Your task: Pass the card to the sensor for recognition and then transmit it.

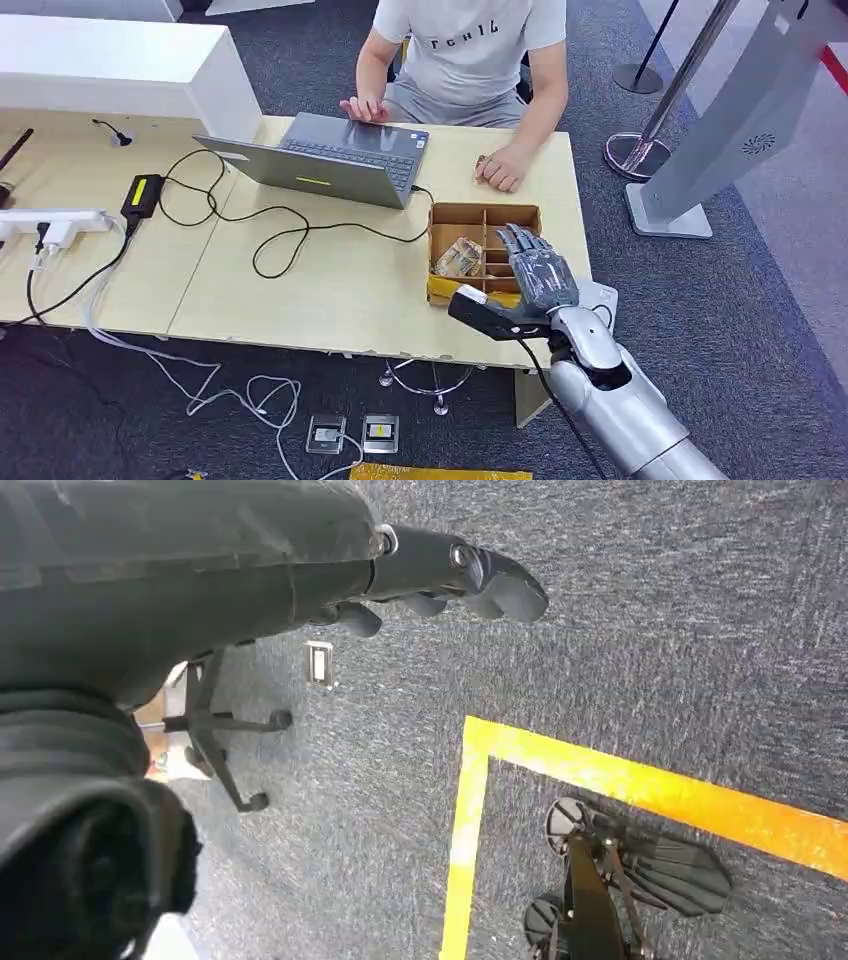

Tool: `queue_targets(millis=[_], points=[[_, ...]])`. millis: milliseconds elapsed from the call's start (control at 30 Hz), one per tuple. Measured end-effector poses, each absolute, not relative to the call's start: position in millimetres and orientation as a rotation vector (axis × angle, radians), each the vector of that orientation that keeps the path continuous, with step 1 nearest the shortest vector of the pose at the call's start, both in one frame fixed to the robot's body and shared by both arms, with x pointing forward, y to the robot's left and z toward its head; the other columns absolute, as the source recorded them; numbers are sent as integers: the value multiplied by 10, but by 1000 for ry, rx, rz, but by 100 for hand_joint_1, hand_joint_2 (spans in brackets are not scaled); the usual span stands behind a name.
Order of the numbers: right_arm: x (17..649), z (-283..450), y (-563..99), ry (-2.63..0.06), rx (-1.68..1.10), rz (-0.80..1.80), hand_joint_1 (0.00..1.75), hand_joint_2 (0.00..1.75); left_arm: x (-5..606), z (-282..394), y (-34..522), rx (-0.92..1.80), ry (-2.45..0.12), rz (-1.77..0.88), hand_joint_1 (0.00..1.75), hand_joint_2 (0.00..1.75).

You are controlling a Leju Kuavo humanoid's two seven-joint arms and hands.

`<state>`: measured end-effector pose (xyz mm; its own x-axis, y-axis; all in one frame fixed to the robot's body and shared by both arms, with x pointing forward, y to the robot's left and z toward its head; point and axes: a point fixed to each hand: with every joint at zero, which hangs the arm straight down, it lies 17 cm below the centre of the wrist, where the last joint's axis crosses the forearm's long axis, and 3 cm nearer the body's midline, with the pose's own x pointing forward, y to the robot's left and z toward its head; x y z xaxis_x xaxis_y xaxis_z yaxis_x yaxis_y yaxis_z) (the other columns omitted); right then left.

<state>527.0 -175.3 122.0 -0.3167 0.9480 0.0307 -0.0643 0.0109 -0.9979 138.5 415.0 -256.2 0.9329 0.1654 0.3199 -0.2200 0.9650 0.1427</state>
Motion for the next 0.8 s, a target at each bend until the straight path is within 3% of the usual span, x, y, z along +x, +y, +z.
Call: queue_targets(millis=[533,567,600,633,700,800], points=[[5264,1074,-1823,-1329,-964,1470,10,175,1379,-2561,4154,176,-310,186,0,0],[5259,1058,-1830,-1320,-963,1472,26,175,1378,-2561,4156,177,-310,185,0,0],[5248,1039,-1831,-1313,-960,1475,154,175,1378,-2561,4156,177,-310,185,0,0],[5238,1021,-1832,-1305,-957,1478,164,175,1377,-2561,4155,177,-310,184,0,0],[5219,995,-1832,-1294,-952,1483,148,175,1377,-2561,4155,177,-310,183,0,0],[5187,974,-1816,-1282,-942,1497,147,175,1376,-2562,4155,177,-310,183,0,0]])
